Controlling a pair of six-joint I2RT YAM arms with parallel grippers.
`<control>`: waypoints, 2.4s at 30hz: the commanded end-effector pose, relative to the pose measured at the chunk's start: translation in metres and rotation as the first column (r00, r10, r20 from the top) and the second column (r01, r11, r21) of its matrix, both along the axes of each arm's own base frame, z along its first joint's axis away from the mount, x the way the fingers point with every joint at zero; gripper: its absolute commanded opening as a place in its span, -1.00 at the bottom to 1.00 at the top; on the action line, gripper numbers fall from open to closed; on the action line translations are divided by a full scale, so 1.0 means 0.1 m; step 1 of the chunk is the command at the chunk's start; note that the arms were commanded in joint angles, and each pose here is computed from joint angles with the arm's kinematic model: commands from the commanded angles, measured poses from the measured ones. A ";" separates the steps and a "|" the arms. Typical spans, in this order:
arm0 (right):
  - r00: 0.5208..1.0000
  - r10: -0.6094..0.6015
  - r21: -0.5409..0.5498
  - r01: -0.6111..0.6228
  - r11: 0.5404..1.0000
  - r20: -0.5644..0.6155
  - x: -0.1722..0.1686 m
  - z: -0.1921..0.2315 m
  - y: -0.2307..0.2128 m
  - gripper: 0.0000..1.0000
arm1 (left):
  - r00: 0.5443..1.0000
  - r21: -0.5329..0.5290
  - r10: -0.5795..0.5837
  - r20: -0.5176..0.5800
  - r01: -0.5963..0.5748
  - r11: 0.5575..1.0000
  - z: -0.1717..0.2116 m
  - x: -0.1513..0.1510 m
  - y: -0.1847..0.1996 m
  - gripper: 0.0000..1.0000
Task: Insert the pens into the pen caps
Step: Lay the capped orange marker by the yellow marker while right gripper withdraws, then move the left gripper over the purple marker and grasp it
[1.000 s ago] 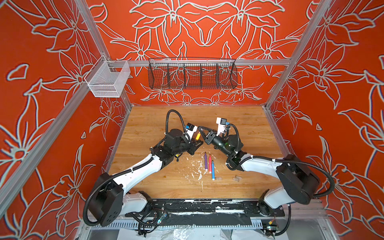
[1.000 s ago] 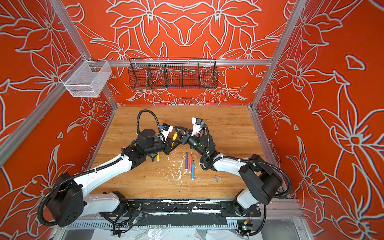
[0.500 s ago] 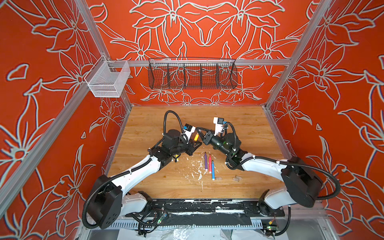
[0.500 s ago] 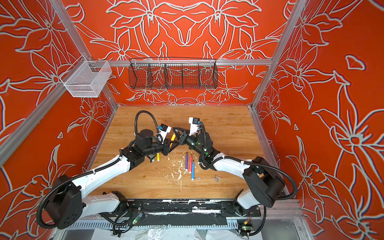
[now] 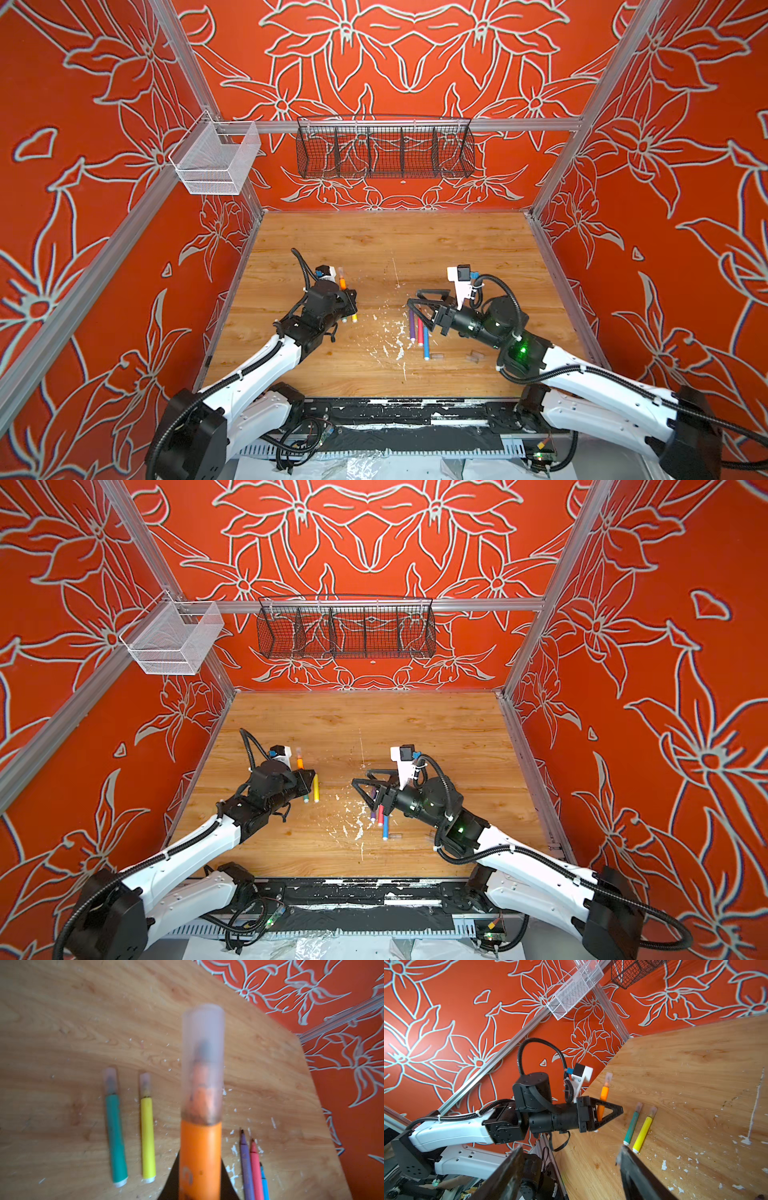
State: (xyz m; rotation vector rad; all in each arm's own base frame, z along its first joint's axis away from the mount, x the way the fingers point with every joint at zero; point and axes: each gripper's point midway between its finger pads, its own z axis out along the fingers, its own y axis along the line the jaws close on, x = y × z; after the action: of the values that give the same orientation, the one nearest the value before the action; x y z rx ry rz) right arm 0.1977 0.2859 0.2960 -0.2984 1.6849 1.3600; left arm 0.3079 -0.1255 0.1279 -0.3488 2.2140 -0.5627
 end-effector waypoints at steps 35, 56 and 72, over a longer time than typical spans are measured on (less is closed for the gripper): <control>0.987 -0.157 -0.195 0.148 0.969 -0.027 0.28 -0.33 -0.13 0.46 | 0.874 0.369 0.200 -0.443 -0.026 0.929 -0.92 0.15 -0.06 -0.71; 0.937 -0.350 -0.291 0.340 0.894 0.017 0.51 -0.55 -0.49 0.42 | 0.886 0.383 0.154 -0.437 0.029 0.923 -0.80 0.22 -0.13 -0.44; 0.753 -0.657 -0.488 0.561 0.669 -0.035 0.91 -1.04 -1.20 0.37 | 0.964 0.302 -0.220 -0.151 0.257 0.918 -0.15 -0.11 -1.25 -0.43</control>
State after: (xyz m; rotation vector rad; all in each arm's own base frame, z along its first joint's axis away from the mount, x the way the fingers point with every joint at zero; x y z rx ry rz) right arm 0.2842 0.1771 0.1900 0.1097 2.0237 0.5345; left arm 0.2989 -0.2381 0.1177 0.0687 2.4265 -0.2309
